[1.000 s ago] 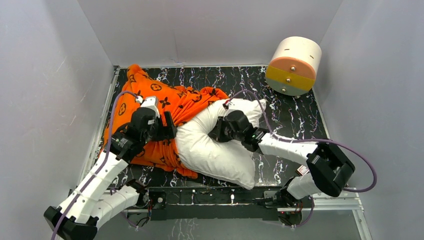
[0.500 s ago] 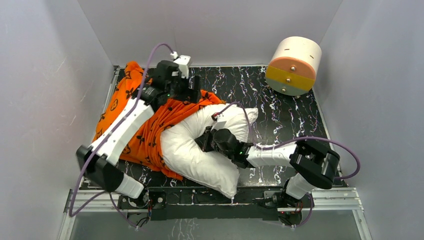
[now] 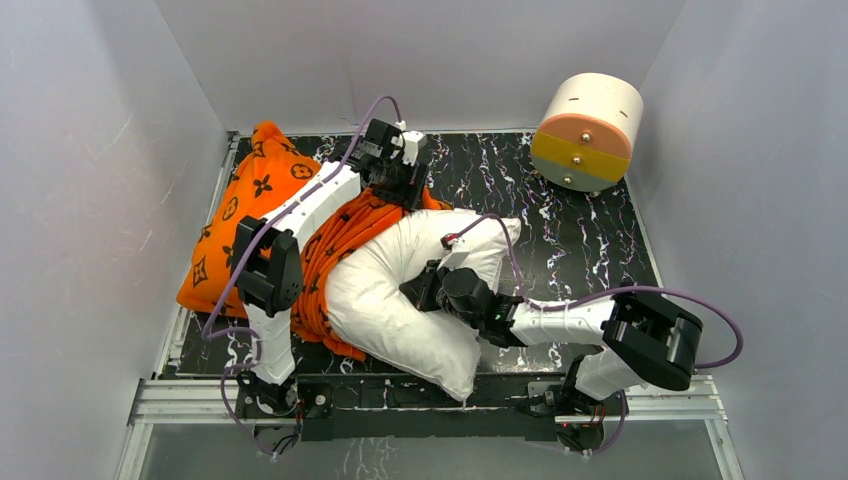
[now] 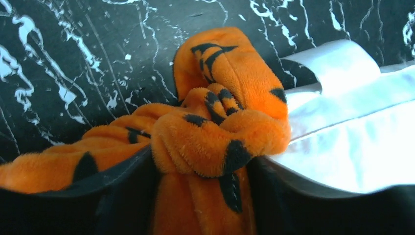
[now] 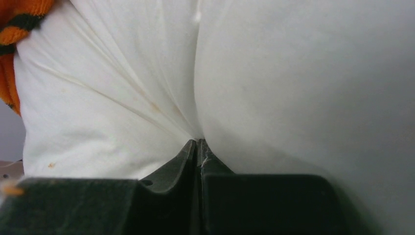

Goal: Remove the pillowcase from the pillow
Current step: Remove the pillow from the pillowcase.

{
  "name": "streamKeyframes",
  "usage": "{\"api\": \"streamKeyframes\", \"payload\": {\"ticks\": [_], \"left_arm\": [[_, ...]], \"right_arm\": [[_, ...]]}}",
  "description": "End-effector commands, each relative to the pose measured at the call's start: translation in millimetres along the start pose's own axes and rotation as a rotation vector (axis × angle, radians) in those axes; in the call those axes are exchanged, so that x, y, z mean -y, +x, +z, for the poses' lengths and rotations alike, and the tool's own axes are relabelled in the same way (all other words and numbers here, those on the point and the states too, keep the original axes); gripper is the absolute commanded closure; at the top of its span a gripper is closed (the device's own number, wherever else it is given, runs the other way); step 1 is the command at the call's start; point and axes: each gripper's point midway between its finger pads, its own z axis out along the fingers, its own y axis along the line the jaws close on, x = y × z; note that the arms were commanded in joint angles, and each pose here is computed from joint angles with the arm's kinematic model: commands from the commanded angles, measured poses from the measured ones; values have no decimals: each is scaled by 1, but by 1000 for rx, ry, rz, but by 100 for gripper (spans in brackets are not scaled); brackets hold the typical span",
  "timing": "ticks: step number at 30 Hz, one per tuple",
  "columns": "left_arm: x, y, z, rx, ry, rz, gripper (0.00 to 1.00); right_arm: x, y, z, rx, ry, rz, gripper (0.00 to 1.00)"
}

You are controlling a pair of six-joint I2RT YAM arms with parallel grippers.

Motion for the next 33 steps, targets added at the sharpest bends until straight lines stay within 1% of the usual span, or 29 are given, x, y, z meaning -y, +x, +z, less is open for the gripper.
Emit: {"api": "streamKeyframes", "payload": {"ticks": [1,2,3,4,5,7,8,10,11,14,15,16,18,20,22,25,28,30,31,33], "left_arm": [[-29,11,-18,-16,-180,-20,61],[-44,11,-23,-4,-268,-31,82],[-52,12,-28,6,-322,-40,97],[-59,12,-32,13,-368,-47,100],[-62,12,-35,22,-392,-55,100],[-60,11,-38,41,-382,-57,100],[-58,9,-40,57,-373,-70,100],[-52,5,-43,91,-350,-96,100],[-48,2,-45,110,-333,-114,100],[-42,-3,-53,157,-318,-152,100],[-42,-2,-55,165,-319,-161,100],[-41,-2,-58,175,-318,-170,100],[-40,0,-62,187,-316,-186,100],[-38,1,-67,202,-312,-192,100],[-39,2,-71,212,-322,-196,100],[-40,6,-73,211,-333,-194,100],[-37,13,-77,213,-326,-207,100],[-35,13,-79,220,-315,-213,100],[-34,14,-79,220,-308,-213,100],[-31,14,-78,220,-292,-214,100]], "right_arm": [[131,113,-71,-454,440,-139,84],[126,107,-72,-442,438,-133,83],[120,98,-72,-424,434,-126,82],[114,89,-74,-408,434,-126,81],[107,77,-75,-385,429,-126,80],[91,49,-80,-326,417,-133,77],[83,31,-83,-282,417,-132,69],[81,-9,-95,-173,455,-111,37],[80,-35,-104,-109,471,-83,30],[81,-106,-128,35,470,-4,22],[77,-120,-135,66,453,7,18],[83,-139,-144,114,476,36,14],[91,-160,-157,161,528,72,10],[100,-170,-160,171,572,86,6],[105,-174,-154,153,592,101,2],[107,-182,-138,145,574,162,1],[99,-198,-119,192,457,249,1],[103,-200,-110,210,414,304,1],[102,-206,-106,229,372,333,1],[101,-204,-94,228,257,396,1]]}}
